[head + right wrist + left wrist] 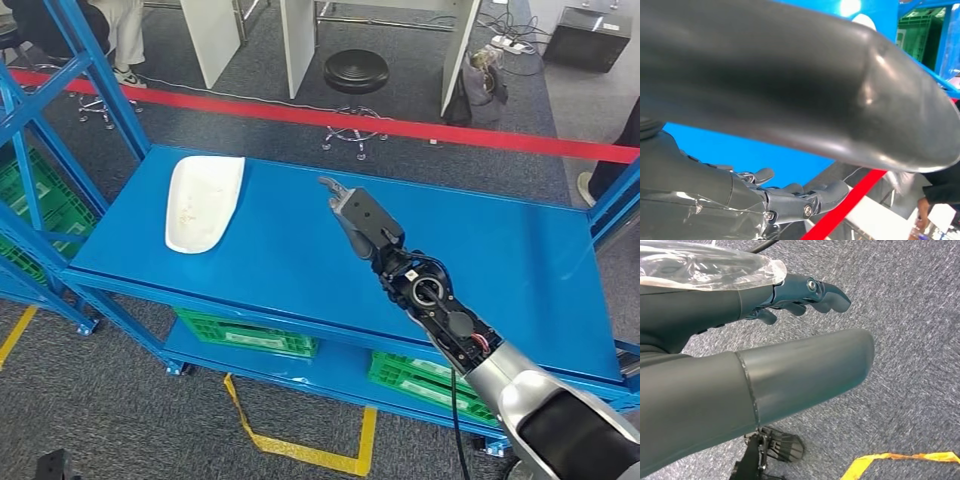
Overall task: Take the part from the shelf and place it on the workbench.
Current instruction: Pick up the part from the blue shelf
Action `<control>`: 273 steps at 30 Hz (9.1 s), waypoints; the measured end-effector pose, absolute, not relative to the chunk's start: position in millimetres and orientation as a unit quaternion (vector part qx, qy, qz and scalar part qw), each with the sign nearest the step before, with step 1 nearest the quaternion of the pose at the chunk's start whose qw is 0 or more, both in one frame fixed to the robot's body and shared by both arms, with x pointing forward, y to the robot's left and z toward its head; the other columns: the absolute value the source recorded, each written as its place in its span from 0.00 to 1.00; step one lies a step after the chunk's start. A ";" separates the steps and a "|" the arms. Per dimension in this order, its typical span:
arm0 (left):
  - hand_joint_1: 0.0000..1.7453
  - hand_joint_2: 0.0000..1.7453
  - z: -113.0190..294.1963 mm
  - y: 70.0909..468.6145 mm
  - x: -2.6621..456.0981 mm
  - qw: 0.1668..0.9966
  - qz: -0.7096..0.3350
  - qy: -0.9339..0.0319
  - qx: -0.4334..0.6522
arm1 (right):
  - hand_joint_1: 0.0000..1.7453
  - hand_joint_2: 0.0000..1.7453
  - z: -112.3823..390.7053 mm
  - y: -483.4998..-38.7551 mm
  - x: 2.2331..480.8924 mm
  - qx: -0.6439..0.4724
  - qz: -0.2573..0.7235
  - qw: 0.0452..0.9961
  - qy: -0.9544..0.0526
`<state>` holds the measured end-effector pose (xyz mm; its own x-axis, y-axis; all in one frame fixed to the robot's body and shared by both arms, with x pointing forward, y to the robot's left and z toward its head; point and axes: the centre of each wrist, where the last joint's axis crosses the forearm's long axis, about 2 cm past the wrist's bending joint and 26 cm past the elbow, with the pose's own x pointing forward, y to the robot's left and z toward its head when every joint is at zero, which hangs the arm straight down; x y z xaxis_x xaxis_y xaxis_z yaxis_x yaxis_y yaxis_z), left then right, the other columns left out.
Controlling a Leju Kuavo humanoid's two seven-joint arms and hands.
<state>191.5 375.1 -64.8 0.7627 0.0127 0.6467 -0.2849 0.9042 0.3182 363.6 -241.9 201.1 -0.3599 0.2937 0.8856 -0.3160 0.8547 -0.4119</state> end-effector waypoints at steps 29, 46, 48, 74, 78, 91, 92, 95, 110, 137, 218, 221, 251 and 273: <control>0.00 0.00 -66.6 379.0 185.7 0.917 0.083 -0.331 0.208 | 0.00 0.00 191.1 -244.9 377.4 -0.003 0.289 0.581 -0.761; 0.00 0.00 -66.3 377.4 187.0 0.916 0.083 -0.333 0.207 | 0.00 0.00 186.4 -247.3 381.9 -0.010 0.294 0.589 -0.753; 0.00 0.00 -66.4 376.2 187.4 0.916 0.083 -0.333 0.205 | 0.00 0.00 187.6 -247.4 382.9 -0.010 0.295 0.588 -0.753; 0.00 0.00 -65.7 375.8 189.2 0.916 0.080 -0.335 0.205 | 0.00 0.00 189.6 -248.3 388.3 -0.014 0.303 0.594 -0.745; 0.00 0.00 -65.7 374.7 189.5 0.916 0.080 -0.335 0.204 | 0.00 0.00 191.9 -249.6 391.6 -0.016 0.304 0.594 -0.745; 0.00 0.00 -67.5 376.3 184.5 0.918 0.081 -0.331 0.205 | 0.00 0.00 188.7 -252.2 394.8 -0.024 0.314 0.604 -0.733; 0.00 0.00 -67.3 376.5 185.1 0.917 0.081 -0.331 0.205 | 0.00 0.00 188.8 -252.4 395.1 -0.025 0.314 0.604 -0.732; 0.00 0.00 -67.0 376.7 185.6 0.917 0.082 -0.331 0.205 | 0.00 0.00 190.9 -253.7 397.2 -0.032 0.316 0.606 -0.730; 0.00 0.00 -68.2 377.9 182.3 0.918 0.087 -0.328 0.207 | 0.00 0.00 183.0 -259.9 399.0 -0.030 0.292 0.647 -0.704; 0.00 0.00 -69.1 380.6 178.9 0.919 0.085 -0.323 0.210 | 0.00 0.00 163.7 -266.3 369.0 -0.182 0.293 0.653 -0.674; 0.00 0.00 -66.9 378.8 185.1 0.919 0.081 -0.323 0.209 | 0.00 0.00 201.7 -266.4 358.7 -0.137 0.266 0.600 -0.742; 0.00 0.00 -66.8 378.8 185.1 0.919 0.082 -0.323 0.209 | 0.00 0.00 201.8 -266.3 358.7 -0.137 0.266 0.600 -0.742; 0.00 0.00 -67.1 377.3 185.2 0.919 0.084 -0.323 0.208 | 0.00 0.00 212.8 -261.7 368.2 0.186 0.170 0.636 -0.729; 0.00 0.00 -67.7 375.6 184.3 0.919 0.089 -0.323 0.208 | 0.00 0.00 221.9 -246.5 380.8 0.152 0.204 0.624 -0.739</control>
<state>184.3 375.6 -67.7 0.7762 0.0291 0.6299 -0.2971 0.8980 0.3246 380.8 -246.5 221.9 -0.1752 0.0311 0.9840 -0.4793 0.8704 -0.1129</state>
